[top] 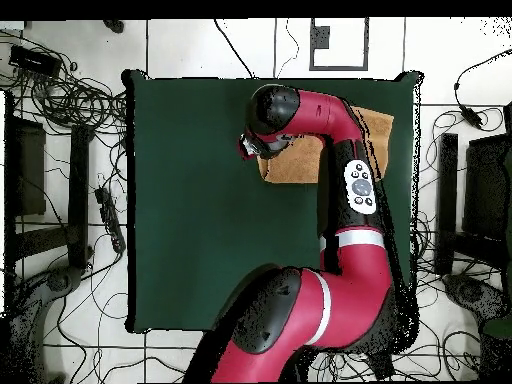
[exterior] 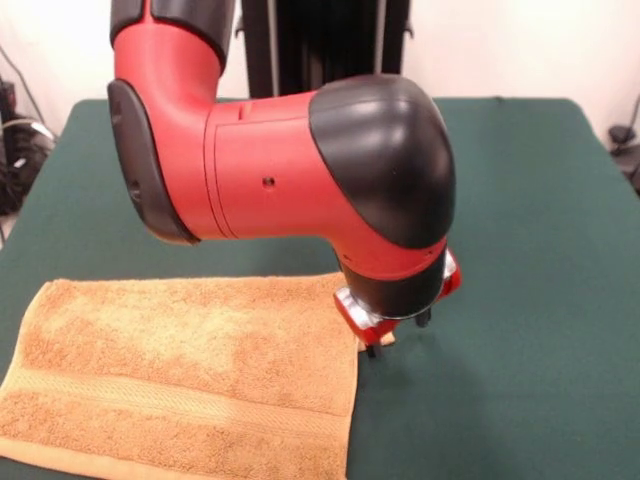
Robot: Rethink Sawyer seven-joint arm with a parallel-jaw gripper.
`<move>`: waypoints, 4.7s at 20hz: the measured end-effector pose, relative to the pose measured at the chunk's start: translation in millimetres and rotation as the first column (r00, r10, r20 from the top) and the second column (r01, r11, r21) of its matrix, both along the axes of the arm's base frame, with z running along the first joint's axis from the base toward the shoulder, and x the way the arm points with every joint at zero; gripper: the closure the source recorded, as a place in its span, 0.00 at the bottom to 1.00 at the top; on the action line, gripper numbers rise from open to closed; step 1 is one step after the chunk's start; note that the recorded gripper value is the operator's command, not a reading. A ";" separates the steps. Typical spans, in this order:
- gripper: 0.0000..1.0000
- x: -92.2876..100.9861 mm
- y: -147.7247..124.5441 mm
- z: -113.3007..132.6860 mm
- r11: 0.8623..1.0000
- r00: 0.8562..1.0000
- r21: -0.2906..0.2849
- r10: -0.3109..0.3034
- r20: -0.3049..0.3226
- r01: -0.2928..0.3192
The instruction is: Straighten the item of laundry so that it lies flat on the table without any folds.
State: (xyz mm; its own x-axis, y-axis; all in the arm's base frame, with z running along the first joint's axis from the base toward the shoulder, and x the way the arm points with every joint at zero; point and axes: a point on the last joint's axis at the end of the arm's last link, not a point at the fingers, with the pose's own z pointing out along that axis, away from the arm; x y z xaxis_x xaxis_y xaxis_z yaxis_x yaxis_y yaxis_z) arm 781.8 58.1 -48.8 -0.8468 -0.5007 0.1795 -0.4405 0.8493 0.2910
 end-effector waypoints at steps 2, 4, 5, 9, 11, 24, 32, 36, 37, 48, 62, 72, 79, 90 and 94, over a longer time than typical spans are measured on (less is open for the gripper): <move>0.00 1.8 1.0 -0.8 1.000 1.000 -0.001 -0.001 -0.006 0.001; 0.00 2.8 0.8 -0.7 1.000 1.000 -0.001 -0.003 -0.009 0.003; 0.00 3.2 0.6 -1.0 1.000 1.000 -0.002 -0.003 -0.012 0.003; 0.00 5.0 2.6 -0.9 1.000 1.000 -0.013 0.003 -0.016 -0.003; 0.00 5.2 4.2 -0.8 1.000 1.000 -0.021 0.010 -0.018 -0.010; 0.00 3.0 26.5 -3.3 0.987 0.993 -0.122 0.097 -0.062 -0.104; 0.00 8.0 9.3 -0.3 0.965 0.982 -0.188 0.166 -0.091 -0.181; 0.00 13.8 -11.6 5.4 0.944 0.972 -0.240 0.202 -0.119 -0.226; 0.00 15.5 -15.6 7.6 0.940 0.970 -0.248 0.208 -0.123 -0.233; 0.00 12.6 -30.1 9.8 0.941 0.964 -0.246 0.190 -0.188 -0.234; 0.00 10.1 -37.5 8.2 0.974 0.970 -0.146 0.146 -0.196 -0.176; 0.00 27.2 -40.4 9.5 0.996 0.996 0.000 0.085 -0.035 -0.085; 0.00 38.2 -30.0 15.4 0.997 0.994 0.017 0.079 0.070 -0.081; 0.00 19.9 1.4 27.1 0.989 0.984 0.009 0.150 -0.098 -0.150; 0.00 12.5 12.9 31.8 0.983 0.971 -0.009 0.179 -0.161 -0.182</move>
State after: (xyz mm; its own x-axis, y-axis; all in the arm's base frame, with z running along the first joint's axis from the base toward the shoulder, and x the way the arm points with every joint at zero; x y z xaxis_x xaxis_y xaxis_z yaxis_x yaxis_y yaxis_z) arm 794.4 71.0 -17.0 -0.7025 -0.6367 0.3181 -0.5367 0.7674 0.3508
